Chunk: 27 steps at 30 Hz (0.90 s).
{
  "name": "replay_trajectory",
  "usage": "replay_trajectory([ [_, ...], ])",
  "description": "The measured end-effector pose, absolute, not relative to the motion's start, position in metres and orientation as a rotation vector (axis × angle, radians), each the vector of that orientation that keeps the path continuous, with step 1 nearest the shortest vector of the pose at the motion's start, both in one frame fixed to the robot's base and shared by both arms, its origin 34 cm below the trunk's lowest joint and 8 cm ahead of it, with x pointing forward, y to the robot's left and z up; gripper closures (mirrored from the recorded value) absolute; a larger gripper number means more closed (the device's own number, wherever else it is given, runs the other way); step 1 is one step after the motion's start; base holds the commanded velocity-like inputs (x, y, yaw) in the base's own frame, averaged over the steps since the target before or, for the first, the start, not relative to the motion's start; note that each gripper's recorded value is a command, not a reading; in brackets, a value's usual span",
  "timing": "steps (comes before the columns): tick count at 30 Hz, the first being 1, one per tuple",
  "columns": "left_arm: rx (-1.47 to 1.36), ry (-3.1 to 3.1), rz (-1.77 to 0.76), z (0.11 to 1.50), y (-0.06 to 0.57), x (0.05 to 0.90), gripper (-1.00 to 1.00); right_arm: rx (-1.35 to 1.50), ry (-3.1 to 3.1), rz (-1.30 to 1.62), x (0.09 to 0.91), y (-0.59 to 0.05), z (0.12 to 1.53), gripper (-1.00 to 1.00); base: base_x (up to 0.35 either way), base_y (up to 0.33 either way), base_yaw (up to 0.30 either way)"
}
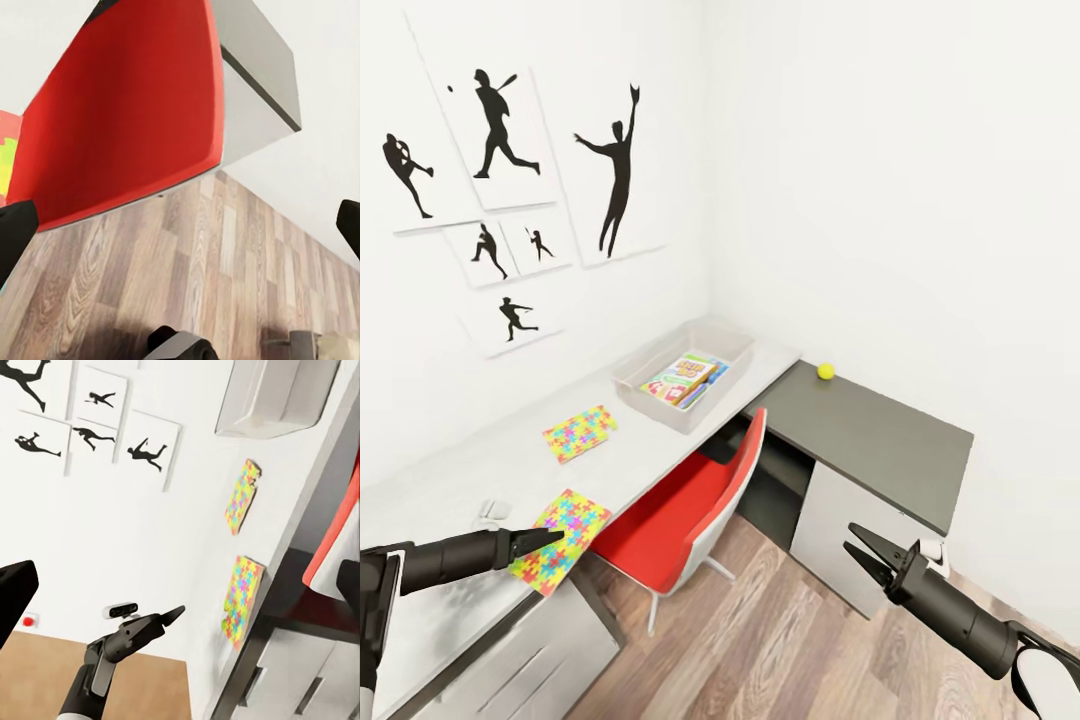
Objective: Put all the toys in the child's room - the three board games (two on the bed and one on the table), the two jigsaw puzzles on the table, and the tennis ball on the table - inside the toy box on the table in the child's room.
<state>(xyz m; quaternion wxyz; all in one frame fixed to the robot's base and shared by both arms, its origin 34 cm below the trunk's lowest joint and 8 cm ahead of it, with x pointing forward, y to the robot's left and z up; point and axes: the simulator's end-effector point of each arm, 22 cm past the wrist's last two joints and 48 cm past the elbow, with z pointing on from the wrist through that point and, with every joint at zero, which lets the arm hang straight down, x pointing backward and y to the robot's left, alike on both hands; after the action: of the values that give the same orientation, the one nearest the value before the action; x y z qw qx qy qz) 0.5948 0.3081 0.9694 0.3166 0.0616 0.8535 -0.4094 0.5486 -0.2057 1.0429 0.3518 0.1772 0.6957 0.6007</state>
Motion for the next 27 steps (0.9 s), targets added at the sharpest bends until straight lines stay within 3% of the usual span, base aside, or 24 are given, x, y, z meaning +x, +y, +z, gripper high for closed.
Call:
replay_trajectory([
  [27,0.036,2.278,-1.201,0.947,0.285,0.564,-1.00,0.447,1.790,1.553,0.549,-0.206,1.049,-1.00,-0.007,-0.018,0.009],
])
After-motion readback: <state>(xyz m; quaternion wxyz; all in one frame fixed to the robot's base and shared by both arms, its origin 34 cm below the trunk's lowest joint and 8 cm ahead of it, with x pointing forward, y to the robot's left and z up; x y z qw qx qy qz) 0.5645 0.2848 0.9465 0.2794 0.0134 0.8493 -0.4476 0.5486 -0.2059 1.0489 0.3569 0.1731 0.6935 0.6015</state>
